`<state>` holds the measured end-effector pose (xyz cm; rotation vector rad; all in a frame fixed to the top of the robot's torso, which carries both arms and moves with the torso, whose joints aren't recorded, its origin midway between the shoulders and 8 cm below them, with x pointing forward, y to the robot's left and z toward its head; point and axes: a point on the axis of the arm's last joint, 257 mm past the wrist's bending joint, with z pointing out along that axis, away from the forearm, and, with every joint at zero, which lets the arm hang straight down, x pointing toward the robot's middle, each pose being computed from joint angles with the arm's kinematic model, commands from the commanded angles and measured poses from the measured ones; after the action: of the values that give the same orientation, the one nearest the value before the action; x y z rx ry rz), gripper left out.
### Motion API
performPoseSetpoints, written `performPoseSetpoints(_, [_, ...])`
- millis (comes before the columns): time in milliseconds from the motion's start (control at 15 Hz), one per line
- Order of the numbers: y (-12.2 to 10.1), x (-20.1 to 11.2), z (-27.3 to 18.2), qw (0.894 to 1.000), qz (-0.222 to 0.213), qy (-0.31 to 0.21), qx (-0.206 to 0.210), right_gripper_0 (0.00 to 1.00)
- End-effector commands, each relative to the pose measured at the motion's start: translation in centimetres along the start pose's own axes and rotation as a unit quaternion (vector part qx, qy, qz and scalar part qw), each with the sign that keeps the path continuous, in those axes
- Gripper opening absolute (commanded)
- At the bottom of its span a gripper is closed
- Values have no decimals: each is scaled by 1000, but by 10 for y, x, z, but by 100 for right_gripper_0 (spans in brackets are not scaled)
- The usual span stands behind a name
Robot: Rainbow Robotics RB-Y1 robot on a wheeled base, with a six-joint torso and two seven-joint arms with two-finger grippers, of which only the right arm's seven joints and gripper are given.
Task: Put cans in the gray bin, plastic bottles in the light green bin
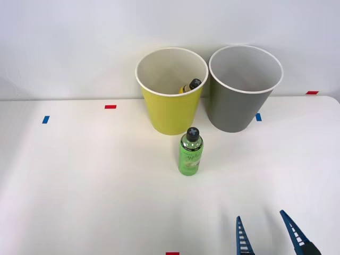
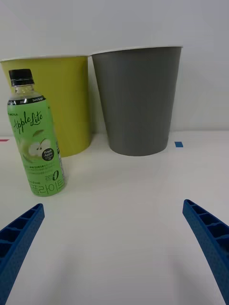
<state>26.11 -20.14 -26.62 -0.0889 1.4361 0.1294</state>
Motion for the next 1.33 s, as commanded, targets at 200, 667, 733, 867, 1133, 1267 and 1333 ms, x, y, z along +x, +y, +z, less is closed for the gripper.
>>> performPoseSetpoints(200, [8,5,-19,999,-50,13,1,100])
performPoseSetpoints(667, [19,10,-44,998,38,30,32,100])
performPoseSetpoints(733, [21,10,-46,998,42,31,34,100])
performPoseSetpoints(867, [20,11,-48,998,45,33,37,100])
performPoseSetpoints(1133, [18,12,-52,998,44,38,31,100])
performPoseSetpoints(1267, [18,12,-52,998,44,38,31,100])
performPoseSetpoints(1333, [18,12,-52,998,44,38,31,100])
